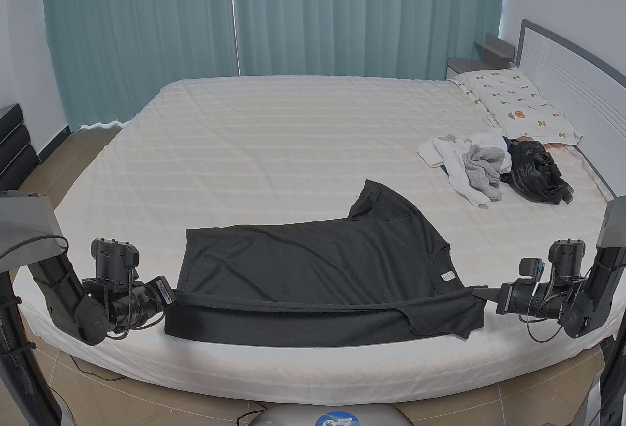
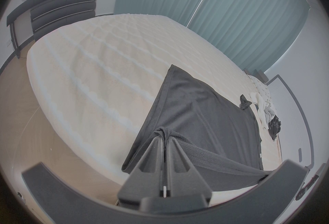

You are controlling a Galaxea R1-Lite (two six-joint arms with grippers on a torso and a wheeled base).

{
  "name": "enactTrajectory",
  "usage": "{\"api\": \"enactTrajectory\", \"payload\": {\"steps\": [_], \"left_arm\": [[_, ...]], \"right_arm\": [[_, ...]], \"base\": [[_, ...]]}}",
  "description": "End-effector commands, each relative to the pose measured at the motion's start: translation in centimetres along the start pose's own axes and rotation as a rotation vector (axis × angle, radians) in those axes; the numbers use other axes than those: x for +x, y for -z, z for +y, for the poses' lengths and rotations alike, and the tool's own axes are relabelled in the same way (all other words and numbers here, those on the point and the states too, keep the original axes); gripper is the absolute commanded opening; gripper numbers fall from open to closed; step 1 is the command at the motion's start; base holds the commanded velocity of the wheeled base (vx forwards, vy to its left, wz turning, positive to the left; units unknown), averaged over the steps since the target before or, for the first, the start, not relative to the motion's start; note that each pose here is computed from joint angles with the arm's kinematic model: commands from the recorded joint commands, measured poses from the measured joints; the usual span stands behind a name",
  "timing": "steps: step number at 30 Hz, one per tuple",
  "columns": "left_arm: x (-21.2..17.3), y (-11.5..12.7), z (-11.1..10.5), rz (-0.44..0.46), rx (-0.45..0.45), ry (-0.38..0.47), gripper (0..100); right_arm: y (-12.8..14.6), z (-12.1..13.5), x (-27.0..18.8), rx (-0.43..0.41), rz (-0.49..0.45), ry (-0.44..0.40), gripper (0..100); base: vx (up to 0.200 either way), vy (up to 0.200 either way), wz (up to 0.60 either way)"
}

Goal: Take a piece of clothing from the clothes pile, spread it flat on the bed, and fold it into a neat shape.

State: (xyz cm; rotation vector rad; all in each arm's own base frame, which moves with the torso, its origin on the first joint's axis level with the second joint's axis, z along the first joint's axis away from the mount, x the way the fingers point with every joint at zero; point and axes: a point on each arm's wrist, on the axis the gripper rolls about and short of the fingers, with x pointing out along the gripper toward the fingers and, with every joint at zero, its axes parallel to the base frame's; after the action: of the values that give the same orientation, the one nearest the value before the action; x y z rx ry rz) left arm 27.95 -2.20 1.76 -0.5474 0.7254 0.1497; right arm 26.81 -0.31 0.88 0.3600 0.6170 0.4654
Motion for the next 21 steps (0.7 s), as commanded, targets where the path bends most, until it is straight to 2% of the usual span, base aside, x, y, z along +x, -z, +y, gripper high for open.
{"api": "enactTrajectory", "payload": {"steps": [1,9,21], "left_arm": [[1.8,0.1,0.0,0.019,0.000,-0.014,0],[4.6,0.3,0.3,0.027,-0.002,-0.045,0],[7.0,0.2,-0.2,0.023,-0.016,-0.035,0]], "right_arm": [[0.5,-1.3,1.9,0.016,0.023,0.009,0],[0.9,-2.3,4.3,0.013,0.040,0.006,0],[1.4,-3.1,6.6,0.004,0.045,0.033,0]], "base": [[0.000,0.000,0.00],[0.000,0.000,0.00],[0.000,0.000,0.00]]}}
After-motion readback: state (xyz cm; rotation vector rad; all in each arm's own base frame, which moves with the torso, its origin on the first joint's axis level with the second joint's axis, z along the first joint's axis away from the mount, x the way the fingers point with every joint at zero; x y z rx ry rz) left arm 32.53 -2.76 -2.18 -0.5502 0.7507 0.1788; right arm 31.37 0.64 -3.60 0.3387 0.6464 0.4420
